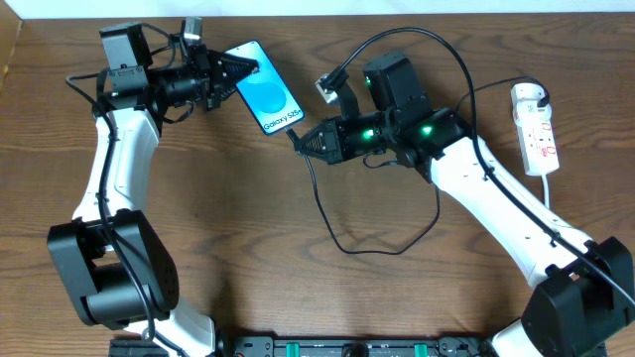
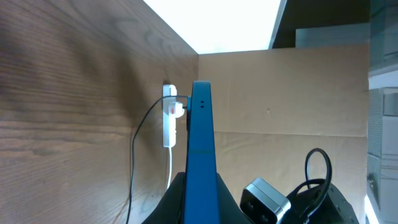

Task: Plug charger to phone and switch on socket
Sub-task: 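Push the plug up into the phone's bottom port held by the left gripper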

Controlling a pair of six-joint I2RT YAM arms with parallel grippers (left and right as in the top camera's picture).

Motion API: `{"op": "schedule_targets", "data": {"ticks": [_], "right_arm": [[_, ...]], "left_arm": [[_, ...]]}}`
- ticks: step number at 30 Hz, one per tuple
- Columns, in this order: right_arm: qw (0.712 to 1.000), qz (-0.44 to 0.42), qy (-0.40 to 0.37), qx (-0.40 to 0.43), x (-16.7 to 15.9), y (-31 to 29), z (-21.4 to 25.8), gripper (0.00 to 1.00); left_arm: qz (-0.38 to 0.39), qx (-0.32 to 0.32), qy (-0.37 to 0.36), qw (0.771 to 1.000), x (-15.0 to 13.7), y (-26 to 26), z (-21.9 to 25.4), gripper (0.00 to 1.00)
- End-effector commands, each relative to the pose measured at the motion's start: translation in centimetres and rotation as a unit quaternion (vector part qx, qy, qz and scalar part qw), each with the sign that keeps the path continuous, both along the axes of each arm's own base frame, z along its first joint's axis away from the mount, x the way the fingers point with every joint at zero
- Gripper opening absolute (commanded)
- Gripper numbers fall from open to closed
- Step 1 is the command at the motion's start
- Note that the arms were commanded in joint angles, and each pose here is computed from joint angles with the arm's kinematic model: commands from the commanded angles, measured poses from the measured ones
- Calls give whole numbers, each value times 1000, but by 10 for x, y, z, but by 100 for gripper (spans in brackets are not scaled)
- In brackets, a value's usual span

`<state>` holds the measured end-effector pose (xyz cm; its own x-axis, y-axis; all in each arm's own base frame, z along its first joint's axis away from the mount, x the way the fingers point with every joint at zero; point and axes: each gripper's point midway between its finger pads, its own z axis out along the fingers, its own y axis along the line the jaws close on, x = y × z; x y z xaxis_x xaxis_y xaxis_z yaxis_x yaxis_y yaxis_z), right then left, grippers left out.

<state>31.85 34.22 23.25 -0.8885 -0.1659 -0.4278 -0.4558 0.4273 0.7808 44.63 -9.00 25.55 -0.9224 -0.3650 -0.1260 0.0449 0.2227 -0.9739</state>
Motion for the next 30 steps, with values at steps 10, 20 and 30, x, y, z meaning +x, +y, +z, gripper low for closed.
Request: {"op": "schedule_targets", "data": {"ticks": [10,20,30], "right_arm": [[999,-31,-30,9,13,1,15,1],[997,-71,-13,3,21,2,15,1],[995,-99,-8,-6,28,1,12,1]], "left_arm": [[-43,-18,-19,999,-15,-19,19,7],[-39,-16,-17,999,-14,-19,18,7],[-12,-5,7,1000,-7,-15,12,7]]}}
